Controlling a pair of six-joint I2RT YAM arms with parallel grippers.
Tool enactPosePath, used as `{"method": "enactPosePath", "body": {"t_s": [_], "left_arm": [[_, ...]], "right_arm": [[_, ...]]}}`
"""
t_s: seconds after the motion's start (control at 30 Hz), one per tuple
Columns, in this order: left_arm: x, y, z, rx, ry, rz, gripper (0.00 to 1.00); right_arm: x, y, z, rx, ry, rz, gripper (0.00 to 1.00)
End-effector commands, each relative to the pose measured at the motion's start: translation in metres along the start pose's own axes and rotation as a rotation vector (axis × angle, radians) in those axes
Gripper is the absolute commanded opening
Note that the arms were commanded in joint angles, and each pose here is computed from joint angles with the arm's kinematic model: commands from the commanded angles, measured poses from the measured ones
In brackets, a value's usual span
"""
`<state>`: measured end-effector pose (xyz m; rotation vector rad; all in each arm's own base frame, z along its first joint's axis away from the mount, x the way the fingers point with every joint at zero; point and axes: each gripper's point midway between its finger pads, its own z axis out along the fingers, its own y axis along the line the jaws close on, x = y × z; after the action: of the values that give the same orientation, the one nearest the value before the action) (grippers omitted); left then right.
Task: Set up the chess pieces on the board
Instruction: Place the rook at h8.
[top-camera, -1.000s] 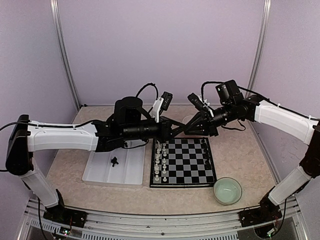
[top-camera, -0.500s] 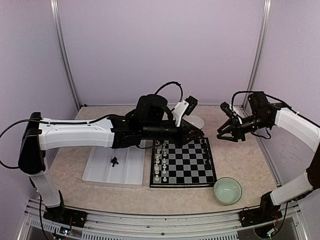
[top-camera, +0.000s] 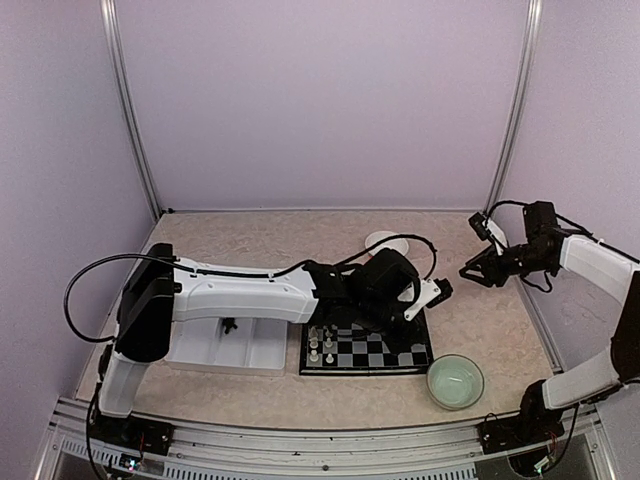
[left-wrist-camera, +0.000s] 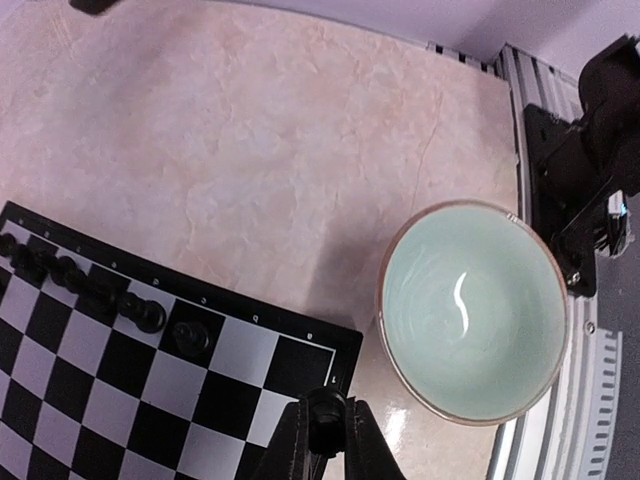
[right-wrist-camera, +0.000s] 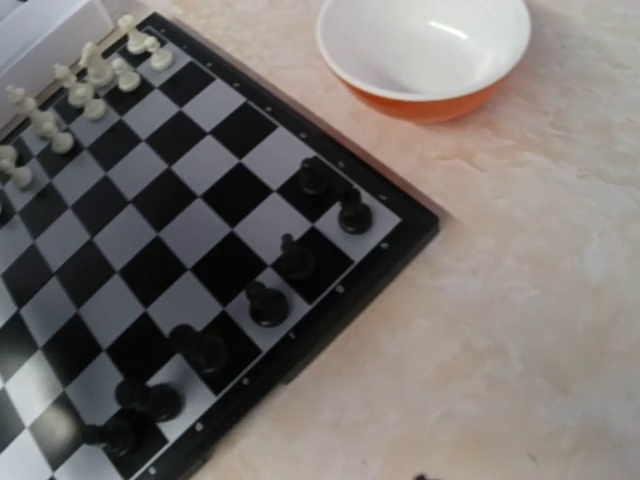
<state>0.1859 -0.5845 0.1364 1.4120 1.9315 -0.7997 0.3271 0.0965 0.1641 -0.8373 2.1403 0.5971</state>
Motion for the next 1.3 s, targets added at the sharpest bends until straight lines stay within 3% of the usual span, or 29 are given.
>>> {"method": "enactPosePath", "body": {"t_s": [0.0,1.0,1.27], "left_arm": [[0.017,-0.003,0.014,-0.006,0.074,0.024,0.09],[0.055,0.002,0.070,-0.002,0.173,-0.002,0.10],[0.060,0.003,0.074,-0.017,0.184,-0.006,0.23]], "right_arm": [[-0.004,-0.010,-0.003,0.068,-0.040,0.024,0.39],[0.003,-0.006,0.004,0.034,-0.052,0.052,0.40],[0.004,-0.005,0.005,0.023,-0.051,0.056,0.40]]}}
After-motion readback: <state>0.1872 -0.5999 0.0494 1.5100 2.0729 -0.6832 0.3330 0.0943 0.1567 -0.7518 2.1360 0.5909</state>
